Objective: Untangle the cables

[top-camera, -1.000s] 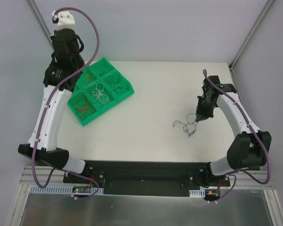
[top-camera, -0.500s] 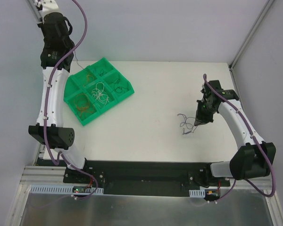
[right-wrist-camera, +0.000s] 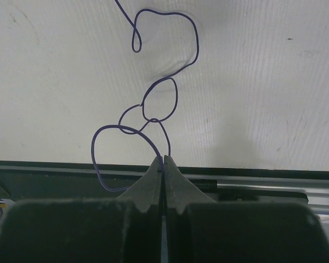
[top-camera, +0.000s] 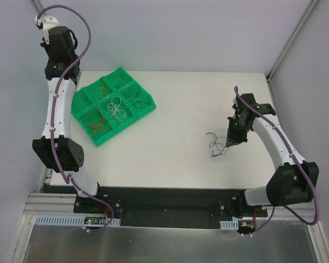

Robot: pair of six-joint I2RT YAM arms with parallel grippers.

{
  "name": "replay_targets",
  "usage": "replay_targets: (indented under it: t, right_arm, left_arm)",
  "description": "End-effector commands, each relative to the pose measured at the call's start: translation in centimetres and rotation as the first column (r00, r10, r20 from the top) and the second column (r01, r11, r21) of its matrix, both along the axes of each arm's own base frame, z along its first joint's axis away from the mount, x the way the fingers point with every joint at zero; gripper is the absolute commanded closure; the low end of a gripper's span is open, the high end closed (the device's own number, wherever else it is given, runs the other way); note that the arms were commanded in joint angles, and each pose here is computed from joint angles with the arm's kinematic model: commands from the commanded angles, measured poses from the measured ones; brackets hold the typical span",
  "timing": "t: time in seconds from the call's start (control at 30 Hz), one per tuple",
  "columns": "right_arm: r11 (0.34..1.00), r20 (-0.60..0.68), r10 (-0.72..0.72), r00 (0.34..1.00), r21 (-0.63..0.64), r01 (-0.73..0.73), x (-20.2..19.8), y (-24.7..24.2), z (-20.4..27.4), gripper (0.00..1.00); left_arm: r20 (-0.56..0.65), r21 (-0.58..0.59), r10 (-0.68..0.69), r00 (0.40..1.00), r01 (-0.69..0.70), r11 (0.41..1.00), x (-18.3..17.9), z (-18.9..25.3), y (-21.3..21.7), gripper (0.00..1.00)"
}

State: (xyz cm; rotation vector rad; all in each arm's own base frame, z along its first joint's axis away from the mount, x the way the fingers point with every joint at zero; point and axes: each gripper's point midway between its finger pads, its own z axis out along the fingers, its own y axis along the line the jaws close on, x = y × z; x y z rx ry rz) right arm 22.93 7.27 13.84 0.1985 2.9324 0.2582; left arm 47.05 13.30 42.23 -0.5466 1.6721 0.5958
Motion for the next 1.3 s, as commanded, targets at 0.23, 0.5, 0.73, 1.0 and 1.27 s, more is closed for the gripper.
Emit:
replay_targets:
  t: [0.23,0.5,0.73,1.0,1.27]
  right_arm:
    - [1.000,-0.009,0.017,1.000,-0.002,-0.017,0.7,-0.1,-0.1,0.99]
    - [1.000,-0.015,0.009,1.000,-0.003,-0.009,1.1,-0.3,0.0,0.99]
    - [1.000,-0.018,-0.002,1.000,-0.012,0.002,1.2,-0.6,0.1,0.99]
    - [1.000,-0.017,-0.007,1.000,-0.015,0.007,1.3,-0.8,0.3,0.99]
    - [1.000,0.006,-0.004,1.000,0.000,0.004,1.3,-0.6,1.2,0.99]
  left_arm:
    - [-0.104,-0.224,0.047,0.993,-0.069,0.972,0.2,-11.6,2.8,1.00]
    - [-0.149,-0.268,0.083,0.985,-0.121,0.956,0.9,-15.1,3.9,1.00]
    - [-0.233,-0.343,0.159,0.960,-0.234,0.910,0.6,-20.3,5.3,1.00]
    - [-0.365,-0.446,0.130,0.922,-0.296,0.845,-0.1,-27.2,4.0,1.00]
    - [-0.364,-0.532,0.130,0.922,-0.320,0.784,-0.9,-27.2,3.7,0.66]
